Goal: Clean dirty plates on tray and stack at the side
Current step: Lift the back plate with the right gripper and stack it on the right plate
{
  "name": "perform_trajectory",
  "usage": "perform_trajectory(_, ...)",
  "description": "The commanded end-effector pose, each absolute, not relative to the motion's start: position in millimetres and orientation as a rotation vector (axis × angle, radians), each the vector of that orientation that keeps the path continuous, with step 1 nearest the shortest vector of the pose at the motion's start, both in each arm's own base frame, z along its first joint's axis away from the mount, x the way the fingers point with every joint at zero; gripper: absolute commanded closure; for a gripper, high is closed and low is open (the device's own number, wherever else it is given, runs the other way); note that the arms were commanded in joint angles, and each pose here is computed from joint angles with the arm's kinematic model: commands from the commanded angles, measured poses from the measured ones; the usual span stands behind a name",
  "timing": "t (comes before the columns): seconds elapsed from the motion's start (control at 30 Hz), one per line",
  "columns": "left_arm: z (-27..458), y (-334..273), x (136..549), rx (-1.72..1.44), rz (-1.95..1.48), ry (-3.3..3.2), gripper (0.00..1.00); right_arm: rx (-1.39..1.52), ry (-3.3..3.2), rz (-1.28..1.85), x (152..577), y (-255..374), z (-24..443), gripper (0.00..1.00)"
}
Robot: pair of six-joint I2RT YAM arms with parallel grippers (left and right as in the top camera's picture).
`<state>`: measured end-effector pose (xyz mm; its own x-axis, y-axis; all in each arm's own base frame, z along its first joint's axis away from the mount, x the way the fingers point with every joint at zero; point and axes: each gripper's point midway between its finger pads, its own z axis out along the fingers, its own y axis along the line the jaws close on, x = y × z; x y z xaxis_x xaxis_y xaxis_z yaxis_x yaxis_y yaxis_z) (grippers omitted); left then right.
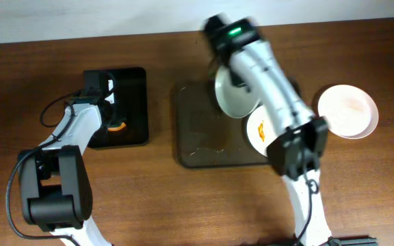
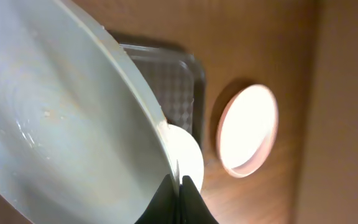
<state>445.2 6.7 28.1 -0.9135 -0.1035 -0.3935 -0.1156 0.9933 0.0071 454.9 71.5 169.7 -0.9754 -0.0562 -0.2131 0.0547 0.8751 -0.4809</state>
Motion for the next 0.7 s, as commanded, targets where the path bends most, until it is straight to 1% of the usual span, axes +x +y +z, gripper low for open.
perform_trajectory(0.0, 24.7, 4.1, 445.2, -0.144, 0.025, 2.741, 1.0, 0.372, 3.007, 0.18, 454.9, 16.7, 173.0, 0.96)
perform_trajectory(0.03, 24.7, 4.0, 445.2, -0.144, 0.024, 2.741, 1.0, 0.442, 2.975, 0.45, 454.2, -9.7, 179.1, 0.96)
perform_trajectory(0.07, 24.7, 4.0, 445.3, -0.144, 0.024, 2.741, 1.0, 0.606, 2.905, 0.648, 443.4, -60.1, 186.9, 0.96)
perform_trajectory(0.13, 24.7, 4.0, 445.2, -0.144, 0.024, 2.741, 1.0, 0.85, 2.787, 0.692, 423.4, -141.9, 186.8, 0.96)
perform_trajectory(0.2, 24.7, 4.0, 445.3, -0.144, 0.024, 2.741, 1.0, 1.132, 2.703, 0.661, 382.1, -217.4, 173.0, 0.96)
perform_trajectory(0.3, 24.9, 4.0, 445.7, -0.144, 0.024, 2.739, 1.0, 1.372, 2.667, 0.566, 331.5, -273.9, 153.6, 0.96)
perform_trajectory(0.33, 25.2, 4.0, 446.3, -0.144, 0.024, 2.736, 1.0, 1.431, 2.655, 0.544, 318.0, -286.5, 147.9, 0.96)
perform_trajectory(0.4, 25.2, 4.0, 446.3, -0.144, 0.024, 2.736, 1.0, 1.489, 2.692, 0.395, 301.5, -305.2, 132.9, 0.96)
perform_trajectory(0.47, 25.2, 4.0, 446.3, -0.144, 0.024, 2.736, 1.0, 1.497, 2.71, 0.392, 302.9, -304.0, 116.5, 0.96)
perform_trajectory(0.6, 25.5, 4.0, 447.0, -0.144, 0.024, 2.733, 1.0, 1.51, 2.768, 0.399, 307.5, -289.6, 64.5, 0.96)
perform_trajectory(0.67, 25.6, 4.0, 447.4, -0.145, 0.024, 2.731, 1.0, 1.473, 2.78, 0.411, 316.7, -281.7, 61.4, 0.94)
